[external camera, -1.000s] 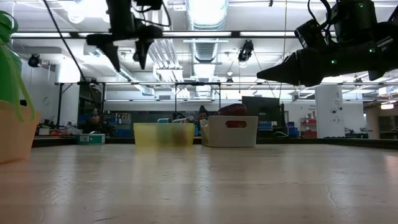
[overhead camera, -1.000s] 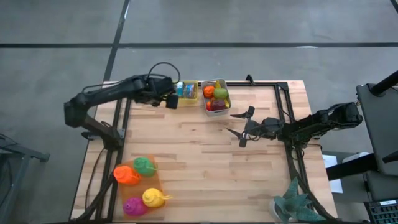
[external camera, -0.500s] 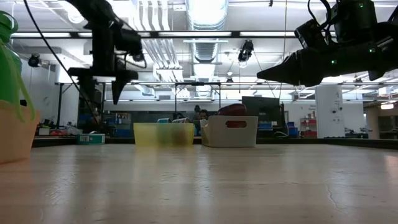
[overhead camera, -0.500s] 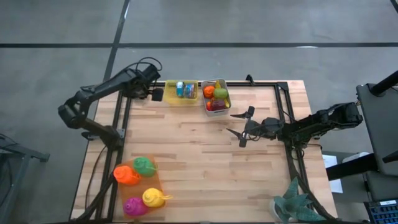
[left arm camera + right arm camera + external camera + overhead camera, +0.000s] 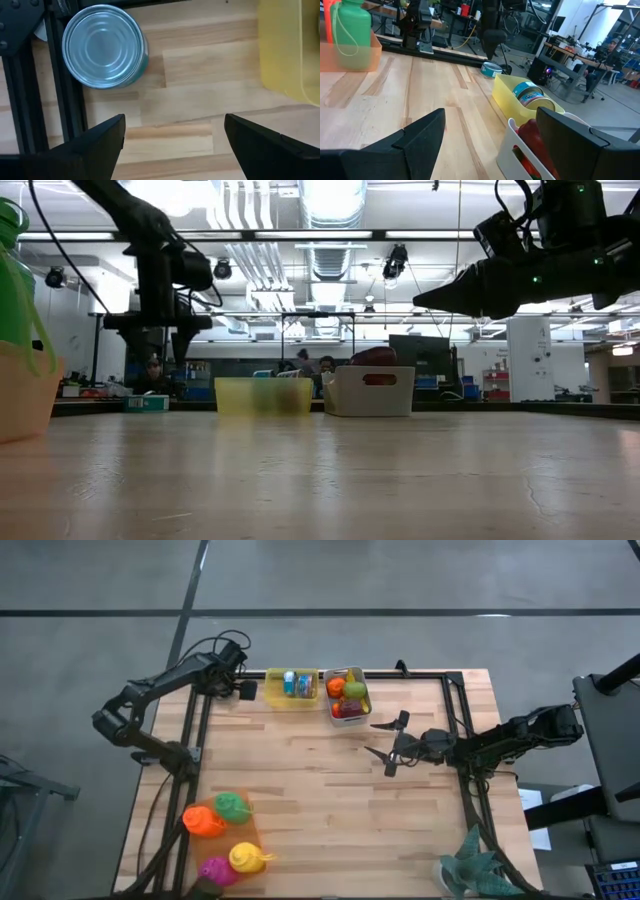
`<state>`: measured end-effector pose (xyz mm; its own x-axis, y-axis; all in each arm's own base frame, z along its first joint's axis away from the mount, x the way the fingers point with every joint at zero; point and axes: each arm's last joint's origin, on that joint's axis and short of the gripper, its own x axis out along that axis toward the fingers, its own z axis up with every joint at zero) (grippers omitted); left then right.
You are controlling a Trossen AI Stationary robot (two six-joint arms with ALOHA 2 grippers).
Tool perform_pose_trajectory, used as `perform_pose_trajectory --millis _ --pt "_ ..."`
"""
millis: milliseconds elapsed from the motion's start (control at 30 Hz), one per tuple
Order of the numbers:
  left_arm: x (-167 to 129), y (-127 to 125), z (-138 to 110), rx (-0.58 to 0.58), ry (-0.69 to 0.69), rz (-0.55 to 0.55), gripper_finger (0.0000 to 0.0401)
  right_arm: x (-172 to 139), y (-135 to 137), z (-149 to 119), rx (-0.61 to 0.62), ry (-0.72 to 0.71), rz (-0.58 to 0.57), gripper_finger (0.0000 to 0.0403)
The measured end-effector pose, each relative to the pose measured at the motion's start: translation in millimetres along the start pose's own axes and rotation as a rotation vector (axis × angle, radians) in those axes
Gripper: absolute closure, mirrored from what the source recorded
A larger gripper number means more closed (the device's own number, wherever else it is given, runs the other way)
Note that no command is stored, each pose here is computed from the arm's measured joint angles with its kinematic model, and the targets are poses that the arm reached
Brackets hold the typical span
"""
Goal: Pick & Place Food Item
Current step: Put the blue tuna can into the yellow bin
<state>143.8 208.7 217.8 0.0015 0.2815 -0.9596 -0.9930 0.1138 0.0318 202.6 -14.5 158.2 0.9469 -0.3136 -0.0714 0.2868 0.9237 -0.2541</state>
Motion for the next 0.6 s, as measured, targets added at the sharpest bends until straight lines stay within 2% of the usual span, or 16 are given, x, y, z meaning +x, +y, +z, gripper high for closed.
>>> perform_pose_trajectory --millis 167,467,600 --pt "8.3 2.2 0.5 0.007 -0.027 -0.01 0.0055 0.0 0.0 0.0 0.0 0.0 0.0 0.0097" --pt "40.4 5.1 9.2 0.023 0.041 0.032 0.0055 0.0 0.0 0.0 0.0 0.0 0.0 0.0097" --pt "46.4 5.9 14.3 0.041 0.025 0.021 0.0055 0.0 0.0 0.0 0.0 0.0 0.0 0.0097"
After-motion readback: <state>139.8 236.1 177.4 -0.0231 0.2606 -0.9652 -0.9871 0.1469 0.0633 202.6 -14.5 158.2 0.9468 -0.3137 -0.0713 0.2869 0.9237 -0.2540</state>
